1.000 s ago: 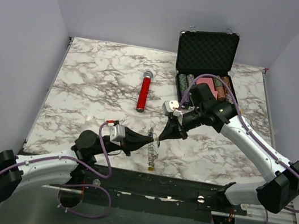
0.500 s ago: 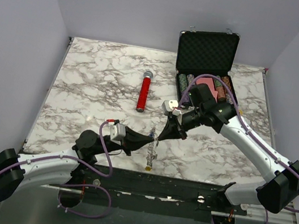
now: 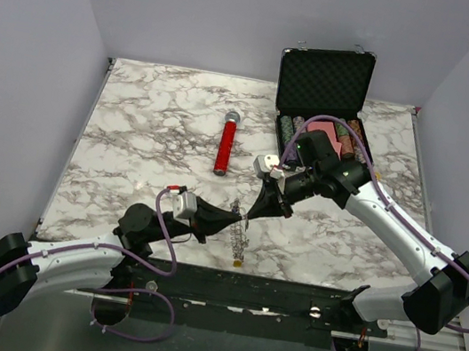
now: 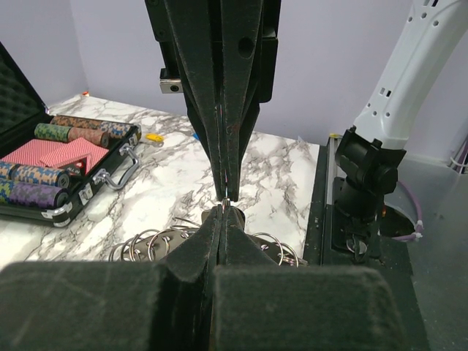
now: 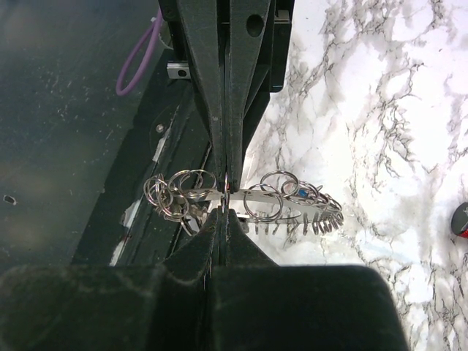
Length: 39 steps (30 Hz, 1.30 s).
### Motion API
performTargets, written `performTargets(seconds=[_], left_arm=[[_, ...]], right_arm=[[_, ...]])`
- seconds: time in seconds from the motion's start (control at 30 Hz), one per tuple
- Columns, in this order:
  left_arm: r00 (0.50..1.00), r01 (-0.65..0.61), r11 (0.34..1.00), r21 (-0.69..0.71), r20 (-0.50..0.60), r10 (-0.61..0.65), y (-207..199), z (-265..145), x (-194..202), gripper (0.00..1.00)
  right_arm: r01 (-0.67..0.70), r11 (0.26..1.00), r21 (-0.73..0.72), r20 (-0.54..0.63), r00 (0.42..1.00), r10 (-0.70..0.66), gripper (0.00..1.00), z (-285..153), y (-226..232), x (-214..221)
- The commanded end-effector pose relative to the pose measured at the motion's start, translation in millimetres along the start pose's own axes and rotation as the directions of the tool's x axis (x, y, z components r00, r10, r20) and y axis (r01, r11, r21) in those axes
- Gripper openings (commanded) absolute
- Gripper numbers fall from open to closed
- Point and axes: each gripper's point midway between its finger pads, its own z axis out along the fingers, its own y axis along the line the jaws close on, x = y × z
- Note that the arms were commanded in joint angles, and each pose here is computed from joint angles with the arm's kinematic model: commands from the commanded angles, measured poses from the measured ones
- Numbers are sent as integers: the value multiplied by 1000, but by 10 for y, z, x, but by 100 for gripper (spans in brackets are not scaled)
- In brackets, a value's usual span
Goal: Put the keys on the keyring
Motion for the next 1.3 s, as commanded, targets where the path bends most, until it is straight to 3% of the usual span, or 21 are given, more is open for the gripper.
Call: performTargets(seconds=[0.0,0.67,1.27], left_arm=[[999,-11,1000,2,48,11,-1,71,-202,0],[1000,20,993,-113,-1,-20,182,59,-164,0],[994,100,975,-196,55,-91,298,76,-313,0]], right_arm=[[7,1000,-30,42,999,-5,0,40,38,-88],[24,1000,-9,15,1000,-24,0,23,28,-25],[26,1000,-10,4,1000,-26,0,36,42,55]])
